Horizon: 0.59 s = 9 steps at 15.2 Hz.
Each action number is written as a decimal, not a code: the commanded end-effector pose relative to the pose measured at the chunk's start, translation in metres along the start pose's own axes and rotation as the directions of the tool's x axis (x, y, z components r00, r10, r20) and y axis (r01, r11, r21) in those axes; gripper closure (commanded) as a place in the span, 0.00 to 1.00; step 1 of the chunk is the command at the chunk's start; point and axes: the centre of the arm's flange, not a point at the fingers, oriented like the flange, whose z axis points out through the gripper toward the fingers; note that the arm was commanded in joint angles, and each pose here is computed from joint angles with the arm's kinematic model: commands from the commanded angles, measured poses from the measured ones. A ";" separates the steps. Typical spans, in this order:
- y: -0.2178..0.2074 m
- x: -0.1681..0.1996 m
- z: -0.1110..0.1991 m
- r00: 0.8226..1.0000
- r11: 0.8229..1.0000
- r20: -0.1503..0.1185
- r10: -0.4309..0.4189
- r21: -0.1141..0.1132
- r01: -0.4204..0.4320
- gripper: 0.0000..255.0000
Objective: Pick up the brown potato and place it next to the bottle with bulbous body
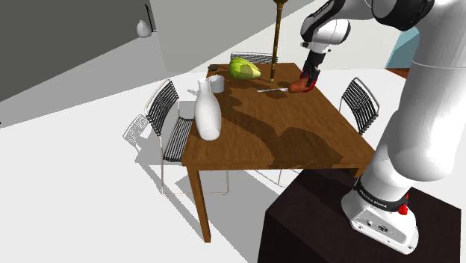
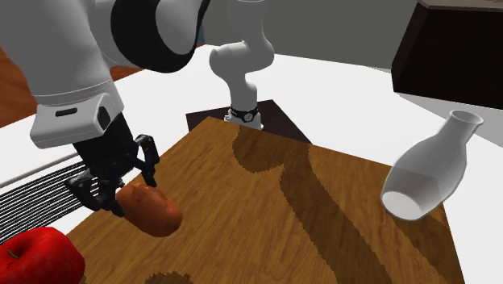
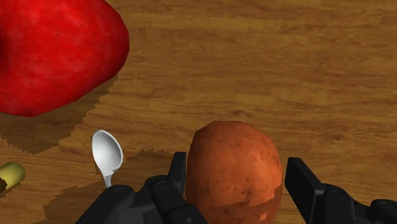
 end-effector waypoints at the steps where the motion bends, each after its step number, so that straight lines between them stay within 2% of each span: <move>1: 0.000 0.001 -0.011 1.000 1.000 0.001 0.000 0.000 0.000 1.00; 9: 0.003 0.006 -0.053 1.000 1.000 0.001 0.000 0.000 0.000 1.00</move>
